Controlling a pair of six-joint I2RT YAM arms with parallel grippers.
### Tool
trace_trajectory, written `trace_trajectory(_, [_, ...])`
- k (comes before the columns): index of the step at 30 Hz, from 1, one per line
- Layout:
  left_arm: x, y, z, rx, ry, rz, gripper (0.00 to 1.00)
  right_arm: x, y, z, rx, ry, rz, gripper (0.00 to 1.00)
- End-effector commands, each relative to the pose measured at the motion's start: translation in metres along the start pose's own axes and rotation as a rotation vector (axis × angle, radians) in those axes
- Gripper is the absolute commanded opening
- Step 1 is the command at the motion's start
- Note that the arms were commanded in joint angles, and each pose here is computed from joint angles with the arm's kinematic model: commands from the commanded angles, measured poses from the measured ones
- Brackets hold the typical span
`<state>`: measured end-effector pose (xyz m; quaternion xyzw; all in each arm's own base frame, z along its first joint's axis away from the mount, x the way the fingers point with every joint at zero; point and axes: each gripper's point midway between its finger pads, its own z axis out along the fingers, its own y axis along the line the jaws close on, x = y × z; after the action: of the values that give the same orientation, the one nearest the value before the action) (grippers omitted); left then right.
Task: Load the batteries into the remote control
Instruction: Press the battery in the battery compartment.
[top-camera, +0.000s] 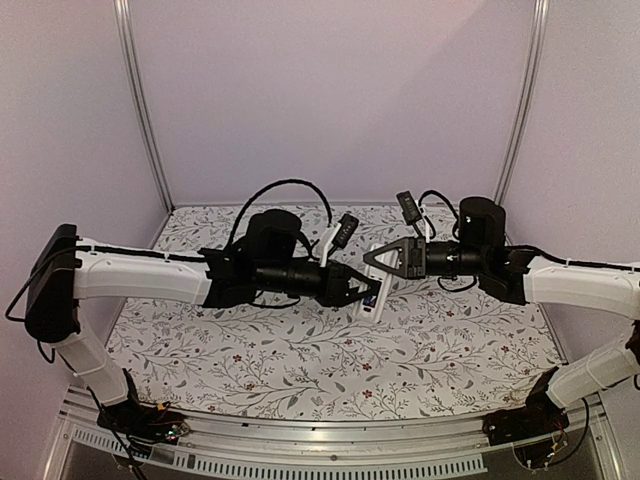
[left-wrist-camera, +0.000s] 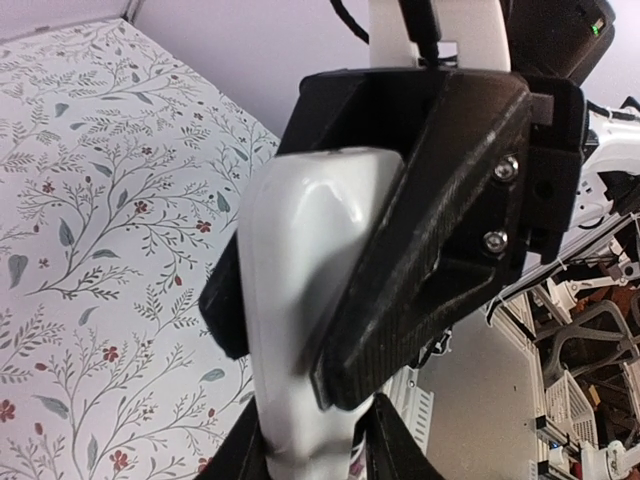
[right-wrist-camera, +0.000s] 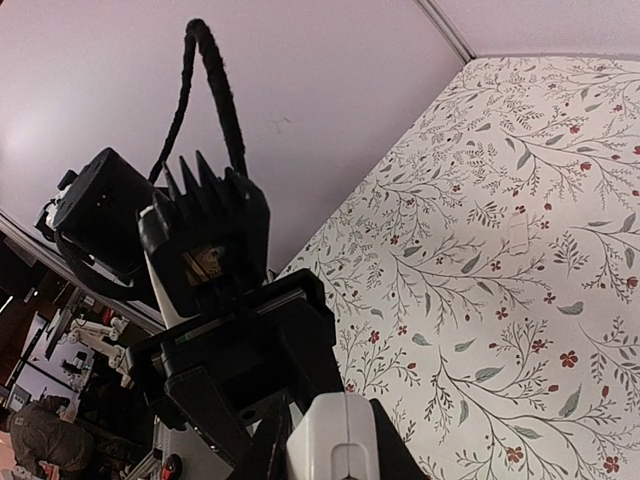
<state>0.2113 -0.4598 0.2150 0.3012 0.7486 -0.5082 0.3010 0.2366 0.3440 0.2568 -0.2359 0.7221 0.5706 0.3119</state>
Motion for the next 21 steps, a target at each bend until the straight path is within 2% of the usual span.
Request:
trace_trajectory(1, [0.02, 0.046, 0.004, -0.224, 0.056, -0.041, 0.26, -0.026, 0.035, -0.009, -0.065, -0.066, -0.055, 0.0])
trace_trajectory(4, [0.018, 0.049, 0.003, -0.246, 0.05, -0.039, 0.32, -0.027, 0.034, -0.009, -0.06, -0.07, -0.052, 0.0])
trace_trajectory(9, [0.002, 0.041, -0.01, -0.232, 0.013, 0.052, 0.56, -0.024, 0.014, -0.012, -0.014, -0.072, -0.013, 0.0])
trace_trajectory(16, [-0.038, 0.025, -0.05, -0.232, -0.038, 0.238, 0.88, -0.015, -0.034, -0.027, 0.085, -0.076, 0.07, 0.0])
trace_trajectory(18, [-0.039, 0.044, -0.064, -0.307, -0.002, 0.256, 0.95, -0.012, -0.049, -0.033, 0.12, -0.08, 0.099, 0.0])
trace_trajectory(21, [-0.042, 0.096, -0.088, -0.474, 0.065, 0.245, 0.93, -0.008, -0.072, -0.039, 0.166, -0.072, 0.152, 0.0])
